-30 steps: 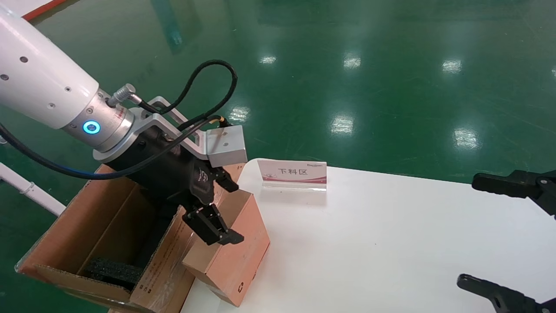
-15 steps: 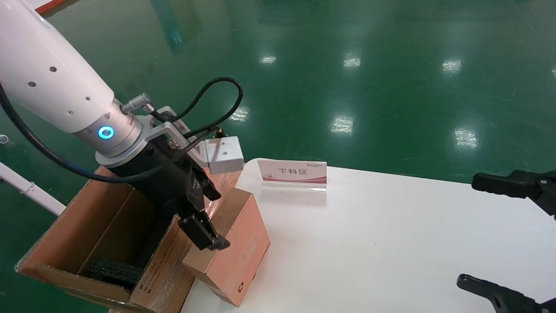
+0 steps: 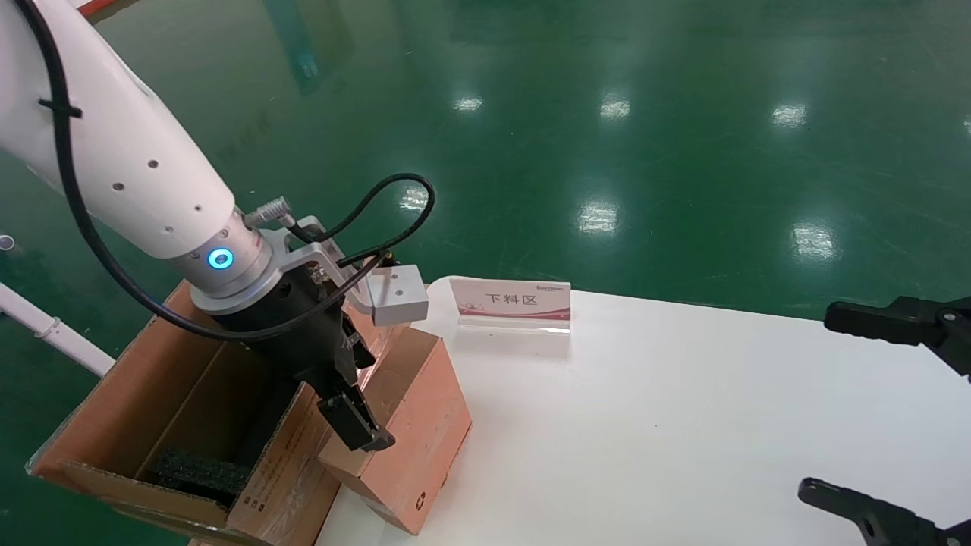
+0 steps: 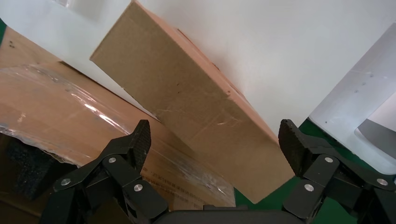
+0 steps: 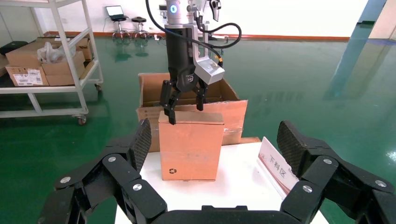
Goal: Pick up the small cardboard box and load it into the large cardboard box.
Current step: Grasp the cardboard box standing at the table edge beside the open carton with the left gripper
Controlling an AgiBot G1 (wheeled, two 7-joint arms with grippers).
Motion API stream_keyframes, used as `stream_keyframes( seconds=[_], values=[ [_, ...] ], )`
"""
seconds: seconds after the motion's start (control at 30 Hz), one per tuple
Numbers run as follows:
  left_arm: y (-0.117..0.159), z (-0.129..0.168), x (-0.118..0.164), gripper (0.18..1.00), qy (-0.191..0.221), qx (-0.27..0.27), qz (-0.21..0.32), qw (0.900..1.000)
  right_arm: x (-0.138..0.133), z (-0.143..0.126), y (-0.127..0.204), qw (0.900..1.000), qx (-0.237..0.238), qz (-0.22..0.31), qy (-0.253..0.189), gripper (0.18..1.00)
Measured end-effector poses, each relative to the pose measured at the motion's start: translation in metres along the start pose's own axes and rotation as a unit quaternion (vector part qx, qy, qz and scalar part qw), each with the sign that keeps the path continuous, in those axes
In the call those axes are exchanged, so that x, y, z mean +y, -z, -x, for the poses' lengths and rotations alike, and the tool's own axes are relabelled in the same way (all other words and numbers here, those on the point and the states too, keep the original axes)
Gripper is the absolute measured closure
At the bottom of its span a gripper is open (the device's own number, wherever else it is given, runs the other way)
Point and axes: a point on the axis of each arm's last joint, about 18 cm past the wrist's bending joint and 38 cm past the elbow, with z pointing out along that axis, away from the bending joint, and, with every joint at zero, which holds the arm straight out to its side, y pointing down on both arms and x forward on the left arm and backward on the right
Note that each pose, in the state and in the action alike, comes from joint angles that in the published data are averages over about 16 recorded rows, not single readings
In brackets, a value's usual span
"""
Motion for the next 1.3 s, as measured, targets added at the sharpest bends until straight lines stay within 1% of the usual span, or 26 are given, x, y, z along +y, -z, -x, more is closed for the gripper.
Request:
stream_keyframes(
  seconds=[0.43, 0.9, 1.1, 1.3],
  values=[
    [-0.017, 0.002, 0.004, 0.184, 0.006, -0.005, 0.019, 0.9998, 0.000, 0.000, 0.000, 1.000, 0.000, 0.000, 0.000, 0.178],
    [-0.019, 0.003, 0.005, 0.191, 0.006, -0.006, 0.022, 0.9997, 0.000, 0.000, 0.000, 1.000, 0.000, 0.000, 0.000, 0.181],
    [-0.019, 0.002, 0.005, 0.216, 0.006, -0.005, 0.020, 0.9998, 0.000, 0.000, 0.000, 1.000, 0.000, 0.000, 0.000, 0.197],
    [-0.018, 0.002, 0.004, 0.274, 0.006, -0.005, 0.019, 0.9998, 0.000, 0.000, 0.000, 1.000, 0.000, 0.000, 0.000, 0.239]
  ],
)
